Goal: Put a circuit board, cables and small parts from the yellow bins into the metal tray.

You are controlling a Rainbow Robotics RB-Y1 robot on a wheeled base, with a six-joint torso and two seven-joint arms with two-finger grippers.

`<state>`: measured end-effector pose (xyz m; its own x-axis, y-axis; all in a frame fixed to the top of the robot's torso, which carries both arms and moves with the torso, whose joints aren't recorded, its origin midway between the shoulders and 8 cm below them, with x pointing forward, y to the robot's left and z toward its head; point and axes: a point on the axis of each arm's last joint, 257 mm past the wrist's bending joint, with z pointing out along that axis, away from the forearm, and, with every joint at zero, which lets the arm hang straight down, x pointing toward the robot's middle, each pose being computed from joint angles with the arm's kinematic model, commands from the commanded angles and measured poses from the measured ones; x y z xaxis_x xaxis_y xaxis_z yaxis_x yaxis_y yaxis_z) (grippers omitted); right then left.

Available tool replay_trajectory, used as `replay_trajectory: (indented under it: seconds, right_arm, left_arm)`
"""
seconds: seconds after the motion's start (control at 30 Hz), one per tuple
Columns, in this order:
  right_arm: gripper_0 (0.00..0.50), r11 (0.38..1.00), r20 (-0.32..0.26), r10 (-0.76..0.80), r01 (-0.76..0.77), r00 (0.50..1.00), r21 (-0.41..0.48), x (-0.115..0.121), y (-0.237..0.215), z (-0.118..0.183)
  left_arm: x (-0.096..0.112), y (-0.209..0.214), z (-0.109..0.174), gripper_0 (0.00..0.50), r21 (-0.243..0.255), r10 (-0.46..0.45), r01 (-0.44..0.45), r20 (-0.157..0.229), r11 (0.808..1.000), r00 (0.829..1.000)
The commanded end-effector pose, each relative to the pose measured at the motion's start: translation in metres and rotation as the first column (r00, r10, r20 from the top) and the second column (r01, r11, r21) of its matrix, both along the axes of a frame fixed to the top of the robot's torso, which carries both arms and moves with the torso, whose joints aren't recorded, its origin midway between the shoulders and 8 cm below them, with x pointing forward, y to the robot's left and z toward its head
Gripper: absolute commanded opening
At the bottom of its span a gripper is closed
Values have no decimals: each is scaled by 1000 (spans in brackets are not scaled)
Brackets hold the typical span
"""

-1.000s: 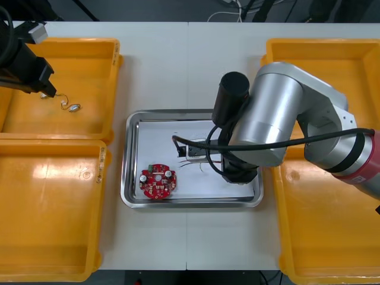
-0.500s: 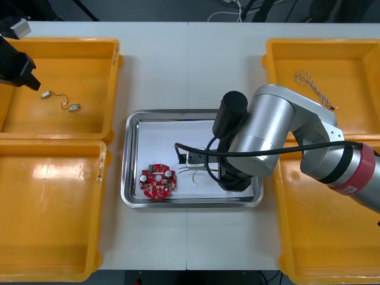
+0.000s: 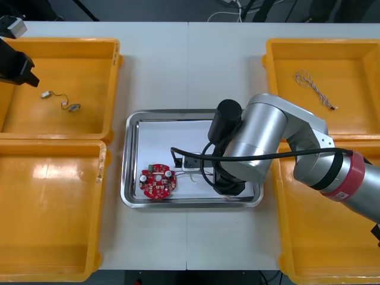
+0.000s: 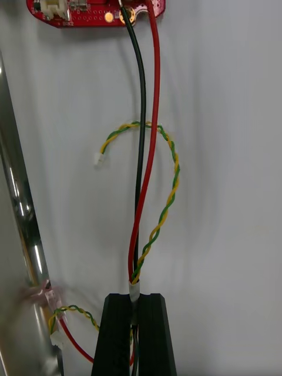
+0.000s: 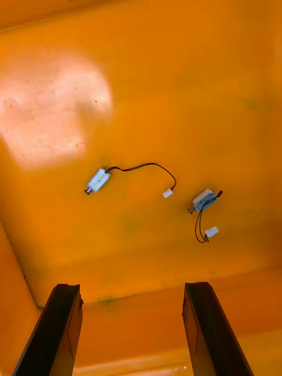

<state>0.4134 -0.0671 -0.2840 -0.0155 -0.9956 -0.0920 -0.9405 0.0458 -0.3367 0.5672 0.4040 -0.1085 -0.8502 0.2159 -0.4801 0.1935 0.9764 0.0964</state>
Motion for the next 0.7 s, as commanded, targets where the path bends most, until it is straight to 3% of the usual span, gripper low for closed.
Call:
replay_trajectory:
  seconds: [0.03, 0.27, 0.37, 0.4, 0.43, 0.5, 0.6, 0.7]
  right_arm:
    - [37, 1000, -3, 21, -21, 1000, 20, -11, 17, -8]
    - [36, 1000, 3, 18, -18, 1000, 18, -9, 16, -7]
    - [100, 1000, 18, 15, -16, 1000, 13, -6, 15, -6]
    - [100, 1000, 18, 15, -16, 1000, 13, -6, 15, -6]
    - [241, 1000, 28, 14, -14, 1000, 9, -4, 14, -4]
    - [371, 1000, 28, 14, -14, 1000, 9, -4, 14, -4]
    - [481, 1000, 28, 14, -14, 1000, 9, -4, 14, -4]
    - [500, 1000, 28, 14, -14, 1000, 9, -4, 14, -4]
  left_arm:
    - [16, 24, 40, 500, 70, -13, 6, 87, 998, 996]
    - [23, 28, 28, 500, 68, -3, -4, 94, 998, 996]
    - [27, 30, 22, 500, 61, 7, -13, 96, 998, 995]
    - [27, 30, 22, 500, 61, 7, -13, 96, 998, 995]
    - [30, 31, 18, 500, 60, 11, -17, 103, 998, 995]
    - [33, 32, 13, 500, 64, 14, -21, 106, 998, 994]
    - [40, 29, 7, 500, 60, 14, -21, 120, 998, 993]
    - [46, 25, 1, 500, 50, 16, -23, 133, 998, 991]
